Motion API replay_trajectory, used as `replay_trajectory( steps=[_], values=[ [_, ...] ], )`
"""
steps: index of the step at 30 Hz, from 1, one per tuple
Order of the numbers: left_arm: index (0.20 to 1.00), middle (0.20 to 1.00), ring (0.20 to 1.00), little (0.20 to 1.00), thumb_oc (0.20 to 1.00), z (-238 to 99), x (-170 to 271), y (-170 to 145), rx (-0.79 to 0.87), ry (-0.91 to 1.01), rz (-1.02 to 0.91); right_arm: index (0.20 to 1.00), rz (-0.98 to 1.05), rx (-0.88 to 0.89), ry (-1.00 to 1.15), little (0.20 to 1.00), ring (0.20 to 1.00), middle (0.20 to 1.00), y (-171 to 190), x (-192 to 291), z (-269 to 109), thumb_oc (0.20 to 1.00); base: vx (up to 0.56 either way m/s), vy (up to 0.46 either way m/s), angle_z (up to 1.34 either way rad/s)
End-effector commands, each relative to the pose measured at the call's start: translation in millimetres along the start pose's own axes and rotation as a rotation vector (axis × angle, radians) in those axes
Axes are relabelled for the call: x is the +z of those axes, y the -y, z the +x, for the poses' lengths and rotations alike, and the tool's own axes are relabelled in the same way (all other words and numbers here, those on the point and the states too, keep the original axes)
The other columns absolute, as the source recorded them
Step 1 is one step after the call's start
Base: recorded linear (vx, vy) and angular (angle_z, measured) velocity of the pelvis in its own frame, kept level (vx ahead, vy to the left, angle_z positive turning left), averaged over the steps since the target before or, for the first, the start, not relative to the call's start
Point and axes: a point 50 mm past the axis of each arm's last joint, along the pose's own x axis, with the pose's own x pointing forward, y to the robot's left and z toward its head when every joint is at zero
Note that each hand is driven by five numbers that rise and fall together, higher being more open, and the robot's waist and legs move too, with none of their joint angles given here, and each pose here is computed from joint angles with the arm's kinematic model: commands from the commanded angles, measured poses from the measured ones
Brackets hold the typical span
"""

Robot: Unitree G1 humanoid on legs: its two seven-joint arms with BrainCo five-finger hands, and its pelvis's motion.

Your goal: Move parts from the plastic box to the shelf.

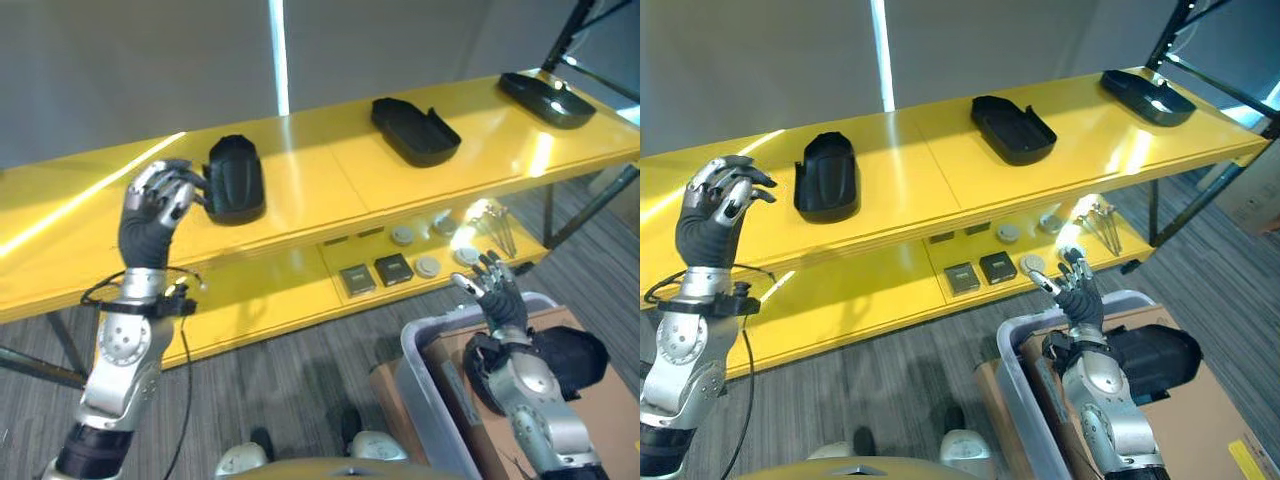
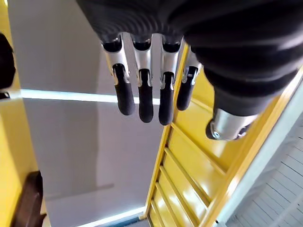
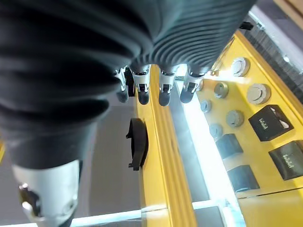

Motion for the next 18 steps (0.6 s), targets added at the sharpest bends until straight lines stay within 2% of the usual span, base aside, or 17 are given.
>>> replay_trajectory(
  steps=[1,10,13,18],
  values=[
    [1.0,1.0,1.0,1.0,1.0,2.1,18.7,-11.4,-0.018,0.076,-0.01,1.0,-0.057,0.021,0.257,1.0,1.0,1.0,-1.0,45.9,4.3,1.0,-0.11,0.027,0.18],
    [1.0,1.0,1.0,1.0,1.0,-7.0,17.8,-19.2,-0.013,0.028,-0.007,1.0,-0.077,-0.035,0.291,1.0,1.0,1.0,7.4,56.0,8.6,1.0,-0.07,-0.001,0.1],
    [1.0,1.0,1.0,1.0,1.0,-8.8,17.2,-22.4,0.061,0.03,-0.032,1.0,-0.079,0.011,0.315,1.0,1.0,1.0,2.1,65.3,18.9,1.0,-0.1,0.041,-0.35],
    [1.0,1.0,1.0,1.0,1.0,-7.7,16.7,-25.2,0.051,0.021,0.022,1.0,-0.033,-0.025,0.321,1.0,1.0,1.0,0.7,73.5,29.0,1.0,-0.16,0.114,-1.74]
  ],
)
